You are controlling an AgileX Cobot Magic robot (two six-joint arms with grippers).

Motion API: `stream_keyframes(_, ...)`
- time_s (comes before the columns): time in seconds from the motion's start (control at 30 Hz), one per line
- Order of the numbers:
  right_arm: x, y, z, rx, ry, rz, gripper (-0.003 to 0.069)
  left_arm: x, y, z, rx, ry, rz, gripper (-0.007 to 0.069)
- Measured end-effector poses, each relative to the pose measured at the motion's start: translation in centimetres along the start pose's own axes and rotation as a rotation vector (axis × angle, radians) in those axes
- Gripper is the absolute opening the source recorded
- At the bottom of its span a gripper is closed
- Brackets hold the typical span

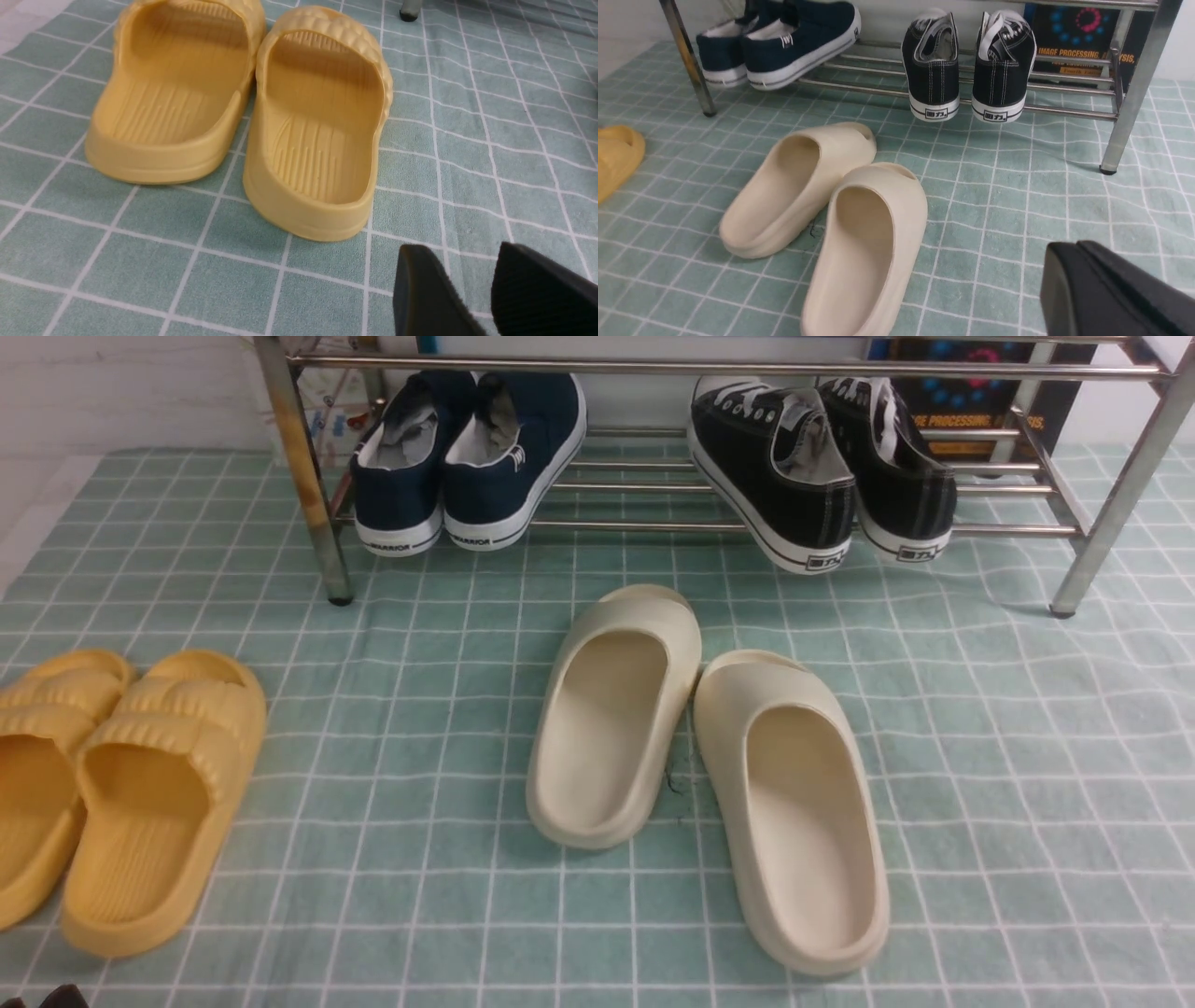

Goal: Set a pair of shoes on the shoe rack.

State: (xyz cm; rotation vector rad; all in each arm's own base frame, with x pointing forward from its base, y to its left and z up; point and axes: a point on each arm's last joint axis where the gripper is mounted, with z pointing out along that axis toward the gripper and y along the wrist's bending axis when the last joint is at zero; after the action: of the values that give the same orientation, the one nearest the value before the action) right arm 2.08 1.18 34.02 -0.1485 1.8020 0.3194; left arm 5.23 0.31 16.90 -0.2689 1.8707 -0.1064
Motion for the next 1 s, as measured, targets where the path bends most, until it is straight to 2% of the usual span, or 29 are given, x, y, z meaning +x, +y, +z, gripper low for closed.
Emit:
stream_keyframes(0.13, 1.0, -0.4, 0.9, 0.013, -0.064, 0.023, -0.0001, 0.0, 0.0, 0.0, 0.0, 0.0, 0.0, 0.0239)
stream_keyframes(0.47, 5.9, -2.1, 5.1, 0.105, -0.149, -0.106, -0.0001, 0.0, 0.0, 0.0, 0.0, 0.0, 0.0, 0.0239)
stream_keyframes(0.6, 8.5, -3.0, 6.0, 0.169, -0.155, -0.039, -0.0001, 0.0, 0.0, 0.0, 0.0, 0.0, 0.0, 0.0239)
stream_keyframes(0.63, 10.0, -3.5, 6.3, 0.219, -0.16, -0.008, -0.0001, 0.0, 0.0, 0.0, 0.0, 0.0, 0.0, 0.0239)
stream_keyframes(0.67, 10.1, -3.5, 6.3, 0.225, -0.162, -0.005, -0.0001, 0.0, 0.0, 0.0, 0.0, 0.0, 0.0, 0.0239)
stream_keyframes(0.7, 11.6, -4.1, 6.5, 0.277, -0.172, -0.002, -0.0001, 0.0, 0.0, 0.0, 0.0, 0.0, 0.0, 0.0239)
stream_keyframes(0.73, 11.8, -4.1, 6.6, 0.278, -0.168, -0.004, -0.0001, 0.0, 0.0, 0.0, 0.0, 0.0, 0.0, 0.0239)
stream_keyframes(0.77, 12.7, -4.4, 6.5, 0.323, -0.178, -0.012, -0.0001, 0.0, 0.0, 0.0, 0.0, 0.0, 0.0, 0.0239)
stream_keyframes(0.87, 13.4, -4.8, 6.2, 0.395, -0.172, -0.017, -0.0001, 0.0, 0.0, 0.0, 0.0, 0.0, 0.0, 0.0239)
stream_keyframes(1.0, 14.0, -5.1, 6.0, 0.436, -0.113, -0.002, -0.0001, 0.0, 0.0, 0.0, 0.0, 0.0, 0.0, 0.0239)
